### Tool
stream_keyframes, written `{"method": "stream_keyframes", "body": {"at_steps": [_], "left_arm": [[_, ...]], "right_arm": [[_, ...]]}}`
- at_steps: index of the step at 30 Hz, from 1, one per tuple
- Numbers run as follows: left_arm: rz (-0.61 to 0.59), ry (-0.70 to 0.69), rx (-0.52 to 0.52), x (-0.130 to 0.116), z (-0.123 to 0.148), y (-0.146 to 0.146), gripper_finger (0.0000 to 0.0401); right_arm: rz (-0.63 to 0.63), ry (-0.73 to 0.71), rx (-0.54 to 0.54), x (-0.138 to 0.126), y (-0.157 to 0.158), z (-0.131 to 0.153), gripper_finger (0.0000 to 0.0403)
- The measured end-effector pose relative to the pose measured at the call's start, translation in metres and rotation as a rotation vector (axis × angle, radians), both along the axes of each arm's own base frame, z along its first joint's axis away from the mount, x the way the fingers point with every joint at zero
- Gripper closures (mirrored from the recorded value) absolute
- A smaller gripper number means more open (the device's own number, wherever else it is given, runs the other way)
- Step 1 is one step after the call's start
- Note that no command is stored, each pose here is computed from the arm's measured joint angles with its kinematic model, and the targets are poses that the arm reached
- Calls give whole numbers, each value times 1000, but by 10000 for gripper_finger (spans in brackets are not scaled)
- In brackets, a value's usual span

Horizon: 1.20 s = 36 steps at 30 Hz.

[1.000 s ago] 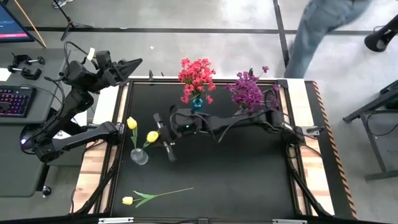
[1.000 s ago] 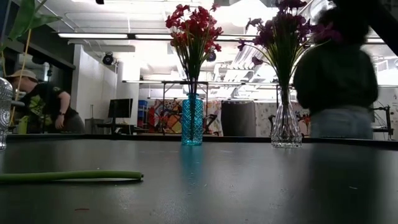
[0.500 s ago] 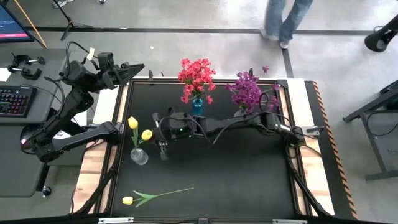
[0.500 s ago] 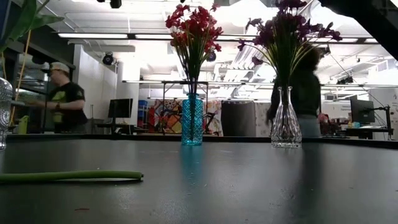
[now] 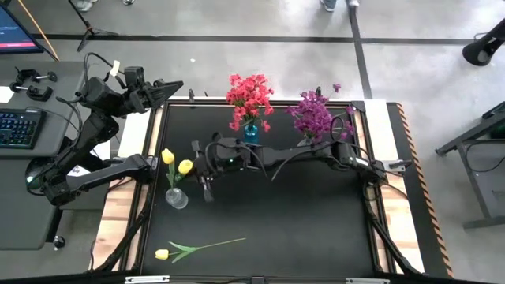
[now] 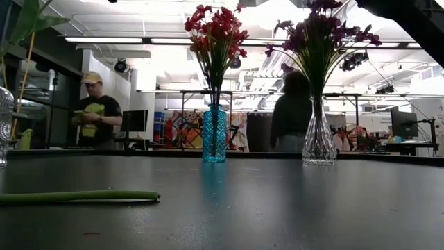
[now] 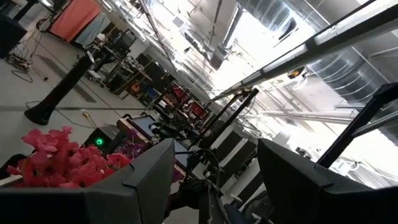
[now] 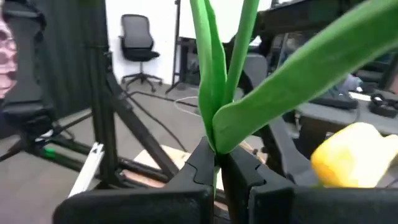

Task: Sort flowers into vase by color
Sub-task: Put the right yellow flower into the bottom transparent vase

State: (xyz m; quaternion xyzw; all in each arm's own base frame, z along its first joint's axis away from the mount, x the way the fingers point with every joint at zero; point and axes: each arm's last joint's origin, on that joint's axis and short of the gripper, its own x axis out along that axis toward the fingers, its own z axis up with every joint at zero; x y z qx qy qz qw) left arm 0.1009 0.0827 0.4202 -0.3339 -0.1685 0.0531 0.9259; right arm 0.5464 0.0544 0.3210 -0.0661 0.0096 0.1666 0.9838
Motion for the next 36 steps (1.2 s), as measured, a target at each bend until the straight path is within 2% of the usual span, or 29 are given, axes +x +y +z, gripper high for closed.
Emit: {"method": "stream_keyframes", "body": {"at_steps": [13,19,22,26,36], "left_arm": [[0,0,0,0,0,0,186],[0,0,0,0,0,0,186],[0,0,0,0,0,0,186],[1,0,0,0,0,0,186],[0,-1,-1,0,0,0,186]], "right_arm": [[28,68,-55,-1,0,-5,403],[22,102,8,-2,0,-6,403],[13,130,89,-1,-1,-6,395],[1,157,164,-1,-4,-6,345],[-31,159,181,-1,-4,-6,144]]}}
